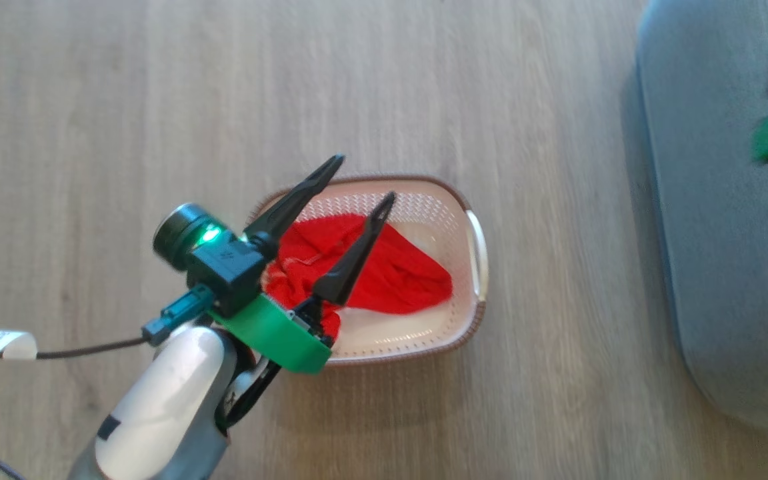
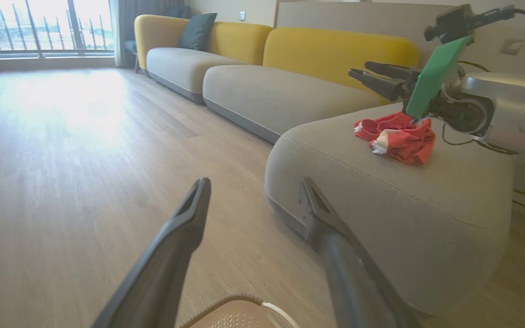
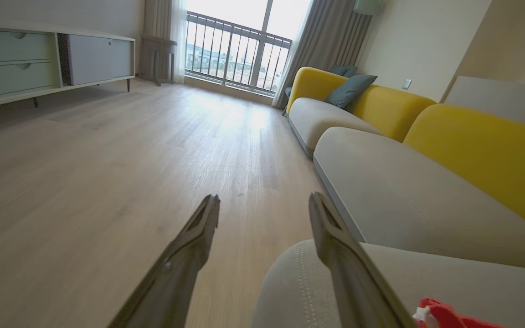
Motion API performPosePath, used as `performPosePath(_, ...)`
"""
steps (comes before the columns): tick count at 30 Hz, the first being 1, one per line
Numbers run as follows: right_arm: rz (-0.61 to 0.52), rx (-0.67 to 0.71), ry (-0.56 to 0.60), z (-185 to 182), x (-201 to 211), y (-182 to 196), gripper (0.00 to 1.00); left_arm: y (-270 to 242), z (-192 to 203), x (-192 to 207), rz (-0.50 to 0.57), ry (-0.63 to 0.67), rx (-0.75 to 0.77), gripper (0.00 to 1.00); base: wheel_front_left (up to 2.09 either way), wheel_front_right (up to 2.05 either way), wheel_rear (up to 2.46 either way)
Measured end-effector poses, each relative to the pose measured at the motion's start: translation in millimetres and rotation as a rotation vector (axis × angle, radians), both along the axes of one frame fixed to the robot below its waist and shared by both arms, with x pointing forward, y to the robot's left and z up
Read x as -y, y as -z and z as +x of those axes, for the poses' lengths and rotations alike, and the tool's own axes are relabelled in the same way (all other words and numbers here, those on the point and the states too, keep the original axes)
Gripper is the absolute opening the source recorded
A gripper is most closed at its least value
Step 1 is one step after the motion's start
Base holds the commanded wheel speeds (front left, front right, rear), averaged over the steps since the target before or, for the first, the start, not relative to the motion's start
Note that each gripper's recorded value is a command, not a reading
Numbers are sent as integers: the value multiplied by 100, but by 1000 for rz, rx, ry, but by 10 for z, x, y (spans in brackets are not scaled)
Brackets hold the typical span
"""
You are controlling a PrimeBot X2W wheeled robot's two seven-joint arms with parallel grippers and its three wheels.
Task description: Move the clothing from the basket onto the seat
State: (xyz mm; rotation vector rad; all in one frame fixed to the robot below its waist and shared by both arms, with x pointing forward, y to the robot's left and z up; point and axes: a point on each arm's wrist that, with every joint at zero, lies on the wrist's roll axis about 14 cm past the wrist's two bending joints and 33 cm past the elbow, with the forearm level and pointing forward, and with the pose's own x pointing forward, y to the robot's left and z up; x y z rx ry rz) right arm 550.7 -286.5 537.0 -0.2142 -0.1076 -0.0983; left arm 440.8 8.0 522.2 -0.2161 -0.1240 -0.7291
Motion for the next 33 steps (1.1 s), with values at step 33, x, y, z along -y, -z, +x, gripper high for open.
performPosePath(33, 293, -135, -436, -1070, -2019, 440, 100, 311, -671, -2198, 47, -788, -157, 100, 0, 0, 0)
